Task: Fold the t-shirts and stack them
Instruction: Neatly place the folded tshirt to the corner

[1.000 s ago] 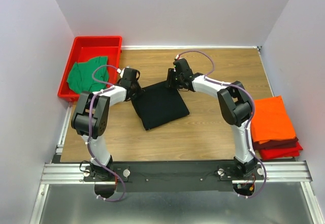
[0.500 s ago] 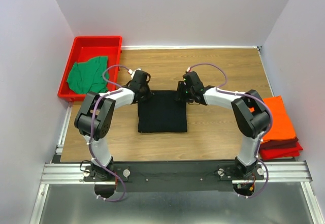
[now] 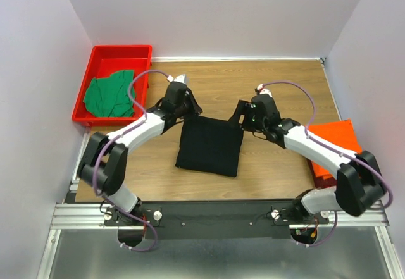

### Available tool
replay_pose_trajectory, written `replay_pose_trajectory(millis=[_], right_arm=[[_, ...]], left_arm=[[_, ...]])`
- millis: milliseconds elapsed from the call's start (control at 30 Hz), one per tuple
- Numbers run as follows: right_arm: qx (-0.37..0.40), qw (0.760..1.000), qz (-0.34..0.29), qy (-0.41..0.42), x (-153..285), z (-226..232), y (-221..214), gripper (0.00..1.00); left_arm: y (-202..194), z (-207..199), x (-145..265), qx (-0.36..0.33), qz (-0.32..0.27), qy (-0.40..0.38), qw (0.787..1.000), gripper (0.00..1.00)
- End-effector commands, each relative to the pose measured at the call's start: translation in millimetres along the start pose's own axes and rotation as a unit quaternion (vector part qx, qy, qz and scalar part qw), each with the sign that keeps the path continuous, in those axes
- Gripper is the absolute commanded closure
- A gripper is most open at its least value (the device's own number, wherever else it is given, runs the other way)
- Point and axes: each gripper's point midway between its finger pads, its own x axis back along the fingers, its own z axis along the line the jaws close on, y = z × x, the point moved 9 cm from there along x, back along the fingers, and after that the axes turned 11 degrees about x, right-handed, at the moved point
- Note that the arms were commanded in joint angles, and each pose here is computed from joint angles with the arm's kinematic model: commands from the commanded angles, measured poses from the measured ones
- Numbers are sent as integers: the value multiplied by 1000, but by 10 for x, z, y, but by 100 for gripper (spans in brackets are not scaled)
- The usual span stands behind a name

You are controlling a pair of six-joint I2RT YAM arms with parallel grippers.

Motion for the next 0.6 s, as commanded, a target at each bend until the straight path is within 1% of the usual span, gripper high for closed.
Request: replay_pose_trajectory(millis=[0, 33, 67, 133, 200, 267, 300, 400, 500, 567], right_arm=[[-18, 998, 41, -32, 115, -188, -320, 14], [-27, 998, 42, -27, 156, -191, -356, 14], [-29, 997, 59, -27, 158, -238, -483, 14], [-35, 996, 81, -9, 177, -231, -590, 14], [-44, 994, 104, -8, 157, -262, -730, 14], [-46, 993, 105, -7, 109, -271, -777, 14], [-48, 992, 116, 11, 109, -242, -809, 14], [-51, 992, 116, 25, 51, -182, -826, 14], [-56, 989, 135, 19, -66, -167, -937, 15], [-64, 988, 137, 17, -118, -170, -983, 16]], left_arm=[[146, -175, 361, -29, -25, -47, 998, 74], [118, -151, 433, -32, -26, -50, 998, 74], [100, -134, 467, -35, -25, -50, 998, 73], [29, -33, 514, -27, -16, -28, 999, 71], [-12, 15, 569, -36, -7, -17, 999, 71], [-48, 64, 601, -40, -2, -9, 999, 71], [-60, 92, 608, -41, -2, -4, 999, 71], [-142, 204, 591, -41, 4, 12, 999, 70], [-265, 338, 515, -42, 33, 28, 998, 70], [-352, 431, 453, -41, 49, 40, 997, 71]])
